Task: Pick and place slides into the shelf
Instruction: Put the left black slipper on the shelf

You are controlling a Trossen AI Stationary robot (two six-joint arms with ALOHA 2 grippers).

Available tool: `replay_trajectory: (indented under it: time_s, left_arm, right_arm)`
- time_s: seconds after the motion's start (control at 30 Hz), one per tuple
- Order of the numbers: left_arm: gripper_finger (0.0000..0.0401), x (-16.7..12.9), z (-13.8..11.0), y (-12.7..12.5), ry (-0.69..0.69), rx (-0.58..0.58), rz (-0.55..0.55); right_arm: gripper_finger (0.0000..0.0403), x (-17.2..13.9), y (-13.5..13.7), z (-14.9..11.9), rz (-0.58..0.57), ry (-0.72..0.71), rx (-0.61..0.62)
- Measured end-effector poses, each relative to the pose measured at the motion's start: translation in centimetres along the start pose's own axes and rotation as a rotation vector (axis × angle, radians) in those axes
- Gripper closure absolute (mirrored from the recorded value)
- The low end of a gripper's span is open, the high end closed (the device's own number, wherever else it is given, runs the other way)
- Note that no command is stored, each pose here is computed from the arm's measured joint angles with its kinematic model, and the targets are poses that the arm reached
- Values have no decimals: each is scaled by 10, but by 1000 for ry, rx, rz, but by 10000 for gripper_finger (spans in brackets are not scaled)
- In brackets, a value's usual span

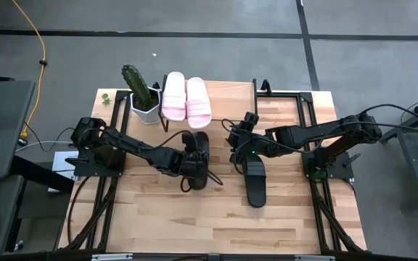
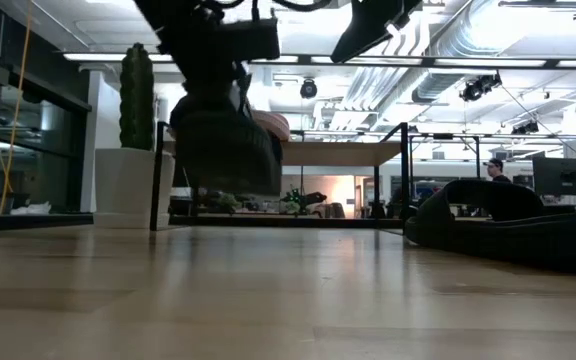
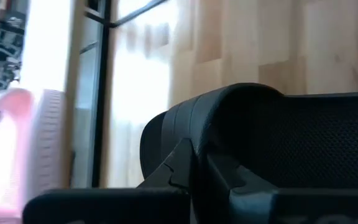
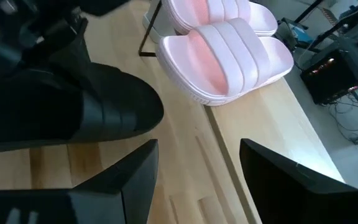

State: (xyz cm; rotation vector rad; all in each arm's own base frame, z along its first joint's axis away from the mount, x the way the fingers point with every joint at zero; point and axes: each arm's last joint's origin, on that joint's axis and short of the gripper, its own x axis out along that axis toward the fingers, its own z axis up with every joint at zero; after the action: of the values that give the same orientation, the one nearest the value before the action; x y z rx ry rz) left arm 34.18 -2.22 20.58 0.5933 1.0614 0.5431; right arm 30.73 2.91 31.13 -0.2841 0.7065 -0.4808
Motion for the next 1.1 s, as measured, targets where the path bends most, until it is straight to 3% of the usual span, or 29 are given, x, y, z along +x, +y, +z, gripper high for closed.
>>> replay_trajectory:
  time_s: [0.33,0.7,1.1]
  left_arm:
    - [397,-24,25,28,-6,21,40]
    - [396,-64,57,74,-50,25,104]
    - [397,-116,80,147,-159,-84,147]
  right_arm:
    - [185,-8,-8,-1,-69,-2,-29]
    - [185,-53,-39,-4,-118,-55,14]
    - [185,-77,-25,-3,-108,-123,-209]
